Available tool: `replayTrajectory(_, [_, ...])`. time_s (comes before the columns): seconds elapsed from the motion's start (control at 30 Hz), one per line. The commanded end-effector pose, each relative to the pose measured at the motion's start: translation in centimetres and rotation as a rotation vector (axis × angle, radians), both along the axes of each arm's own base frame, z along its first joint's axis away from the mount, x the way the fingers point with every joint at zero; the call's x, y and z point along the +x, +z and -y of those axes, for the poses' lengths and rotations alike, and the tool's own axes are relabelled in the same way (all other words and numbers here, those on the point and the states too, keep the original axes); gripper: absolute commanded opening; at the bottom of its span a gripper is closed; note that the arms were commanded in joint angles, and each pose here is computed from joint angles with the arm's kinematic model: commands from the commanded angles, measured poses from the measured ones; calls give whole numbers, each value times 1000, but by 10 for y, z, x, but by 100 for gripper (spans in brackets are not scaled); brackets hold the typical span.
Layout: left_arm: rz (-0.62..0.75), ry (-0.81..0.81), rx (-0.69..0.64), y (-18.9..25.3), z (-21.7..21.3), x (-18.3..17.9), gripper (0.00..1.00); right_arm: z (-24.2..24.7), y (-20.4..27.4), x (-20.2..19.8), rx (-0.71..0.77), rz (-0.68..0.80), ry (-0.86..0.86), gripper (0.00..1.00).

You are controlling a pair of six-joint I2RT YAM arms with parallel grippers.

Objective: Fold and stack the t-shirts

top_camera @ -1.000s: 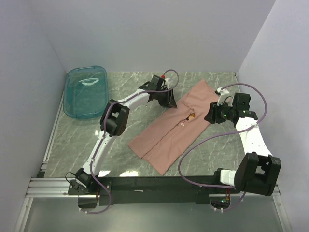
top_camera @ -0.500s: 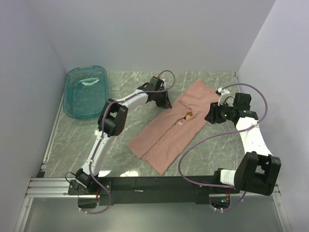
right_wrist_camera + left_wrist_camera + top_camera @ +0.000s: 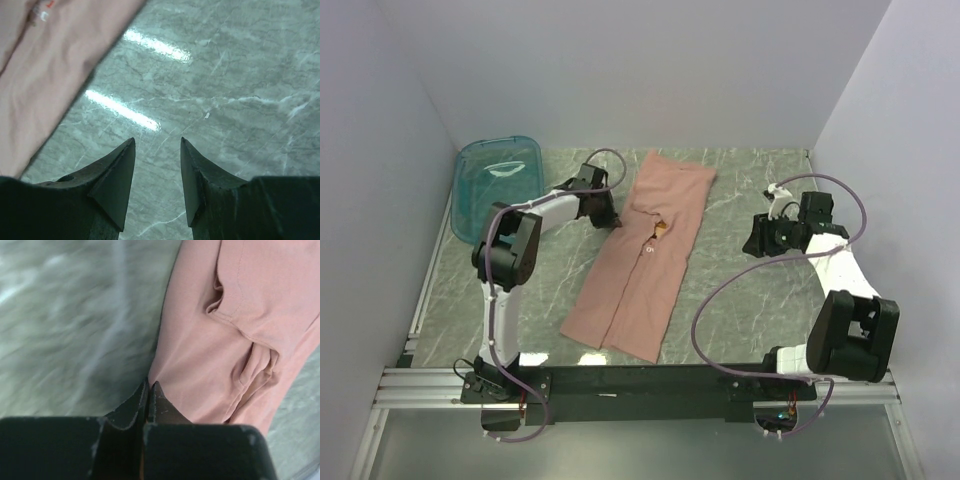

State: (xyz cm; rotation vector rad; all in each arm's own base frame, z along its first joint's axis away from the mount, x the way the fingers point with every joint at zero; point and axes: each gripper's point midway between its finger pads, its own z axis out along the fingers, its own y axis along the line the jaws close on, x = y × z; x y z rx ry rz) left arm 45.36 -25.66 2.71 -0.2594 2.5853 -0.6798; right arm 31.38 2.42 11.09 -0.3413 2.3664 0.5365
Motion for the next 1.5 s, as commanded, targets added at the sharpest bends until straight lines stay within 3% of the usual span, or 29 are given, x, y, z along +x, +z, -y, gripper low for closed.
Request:
replayTrajectory(0.0, [32, 56, 74, 9, -21, -8, 2, 1, 11, 17, -4, 28, 1, 48])
replayTrajectory(0.1, [152, 64, 36, 51, -21, 0, 13, -17, 6, 17, 2, -8, 72, 48])
replayTrajectory(0.13, [190, 75, 32, 62, -23, 3, 20, -21, 4, 17, -4, -17, 87, 49])
replayTrajectory(0.17, [253, 87, 17, 92, -25, 5, 34, -24, 6, 19, -10, -12, 93, 49])
replayTrajectory(0.27, [400, 121, 18, 150, -37, 6, 55, -38, 11, 33, 20, -19, 93, 48])
replayTrajectory(0.43, [588, 191, 105, 216, -77, -12, 77, -64, -2, 67, 122, -179, 35, 48])
replayTrajectory(0.5, [645, 289, 158, 243, -108, -27, 98, -78, -7, 83, 176, -250, 22, 46])
replayTrajectory(0.63, [631, 383, 196, 243, -156, -70, 99, -133, -6, 53, 162, -320, 297, 38])
replayTrajectory(0.67, [671, 378, 155, 259, -160, -87, 99, -139, -9, 43, 121, -278, 415, 36])
replayTrajectory(0.73, [634, 380, 168, 236, -171, -111, 100, -156, 3, 26, 89, -186, 538, 36])
replayTrajectory(0.8, [669, 380, 111, 243, -175, -140, 99, -165, 12, 12, 8, -58, 641, 37])
replayTrajectory(0.83, [621, 379, 117, 219, -177, -153, 99, -164, 15, 10, -38, -12, 665, 37])
replayTrajectory(1.0, [625, 439, -24, 208, -182, -200, 100, -173, 55, -8, -181, 335, 837, 43])
replayTrajectory(1.03, [607, 443, -29, 197, -183, -205, 99, -178, 59, -14, -195, 388, 870, 45])
replayTrajectory(1.1, [587, 472, -50, 191, -186, -213, 99, -180, 64, -21, -216, 507, 924, 64])
replayTrajectory(1.13, [571, 477, -53, 186, -185, -215, 99, -182, 61, -22, -216, 519, 936, 74])
replayTrajectory(1.17, [545, 488, -61, 180, -186, -218, 99, -184, 48, -24, -196, 467, 930, 96])
replayTrajectory(1.2, [529, 496, -64, 177, -185, -219, 99, -187, 40, -26, -171, 423, 938, 100])
replayTrajectory(1.3, [450, 499, -74, 161, -181, -223, 99, -196, 17, -59, -86, 125, 1066, 100])
replayTrajectory(1.37, [406, 509, -89, 155, -177, -223, 99, -203, 21, -67, -75, 156, 1075, 100])
replayTrajectory(1.47, [327, 528, -100, 141, -174, -229, 99, -215, 26, -75, -191, 414, 1072, 100])
